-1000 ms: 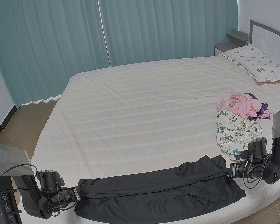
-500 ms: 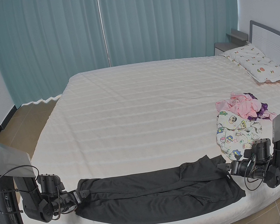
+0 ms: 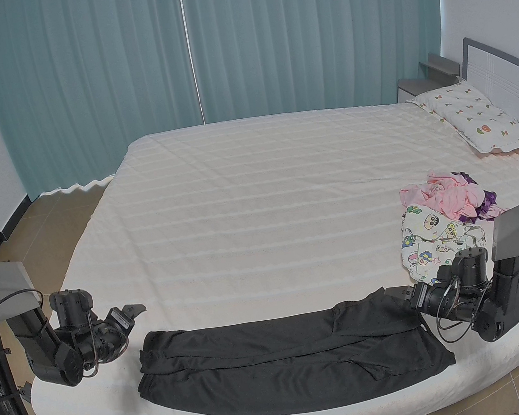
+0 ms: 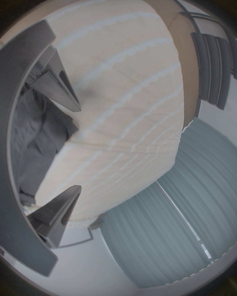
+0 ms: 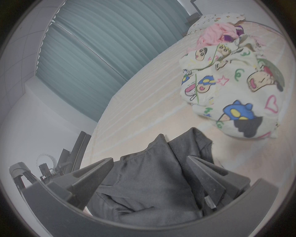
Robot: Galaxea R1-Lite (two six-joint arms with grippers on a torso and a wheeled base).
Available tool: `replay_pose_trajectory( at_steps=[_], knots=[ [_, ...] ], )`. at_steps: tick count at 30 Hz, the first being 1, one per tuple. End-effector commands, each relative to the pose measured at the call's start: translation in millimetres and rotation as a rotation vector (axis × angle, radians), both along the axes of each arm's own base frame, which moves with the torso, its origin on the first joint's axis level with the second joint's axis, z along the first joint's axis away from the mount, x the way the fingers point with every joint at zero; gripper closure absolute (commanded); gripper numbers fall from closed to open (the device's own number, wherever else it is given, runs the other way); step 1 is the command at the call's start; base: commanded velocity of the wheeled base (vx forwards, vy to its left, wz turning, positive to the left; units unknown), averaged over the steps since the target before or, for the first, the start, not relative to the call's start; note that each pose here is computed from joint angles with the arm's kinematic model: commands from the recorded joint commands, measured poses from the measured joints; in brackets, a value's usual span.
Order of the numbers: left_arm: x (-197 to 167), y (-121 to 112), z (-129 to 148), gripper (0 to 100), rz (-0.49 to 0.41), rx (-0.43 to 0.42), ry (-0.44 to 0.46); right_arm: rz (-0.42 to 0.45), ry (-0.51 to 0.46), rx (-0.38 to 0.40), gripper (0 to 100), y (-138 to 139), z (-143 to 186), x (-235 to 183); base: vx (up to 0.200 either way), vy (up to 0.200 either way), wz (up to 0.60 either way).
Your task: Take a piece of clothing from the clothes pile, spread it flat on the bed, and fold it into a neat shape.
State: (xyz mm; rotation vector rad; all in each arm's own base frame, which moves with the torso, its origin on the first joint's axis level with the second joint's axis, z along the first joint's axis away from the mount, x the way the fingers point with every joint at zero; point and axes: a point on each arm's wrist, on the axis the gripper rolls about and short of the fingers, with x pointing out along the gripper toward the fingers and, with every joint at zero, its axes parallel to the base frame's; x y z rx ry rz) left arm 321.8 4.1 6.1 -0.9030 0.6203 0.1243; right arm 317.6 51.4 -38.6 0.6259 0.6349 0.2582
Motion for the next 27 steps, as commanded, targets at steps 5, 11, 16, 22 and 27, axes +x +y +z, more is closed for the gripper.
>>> replay_pose_trajectory(
  at_steps=[5, 11, 16, 22, 27],
  knots=[
    [27, -26, 7, 0, -0.035, -0.053, -0.061, 0.025, 0.051, -0.010, 0, 9, -24, 16, 0.000, 0.000, 0.00],
    [29, -27, -4, 0, -0.037, -0.047, -0.035, 0.043, 0.050, -0.031, 0, 12, -27, 16, 0.000, 0.000, 0.00],
    [28, -27, -10, 0, -0.034, -0.046, -0.017, 0.043, 0.048, -0.033, 100, 11, -22, 11, 0.000, 0.000, 0.00],
    [27, -26, -13, 0, -0.013, -0.029, -0.007, 0.038, 0.047, -0.044, 100, 5, -16, 2, 0.000, 0.000, 0.00],
    [27, -26, -14, 0, -0.013, -0.025, -0.002, 0.033, 0.047, -0.044, 100, 3, -9, -5, 0.000, 0.000, 0.00]
  ],
)
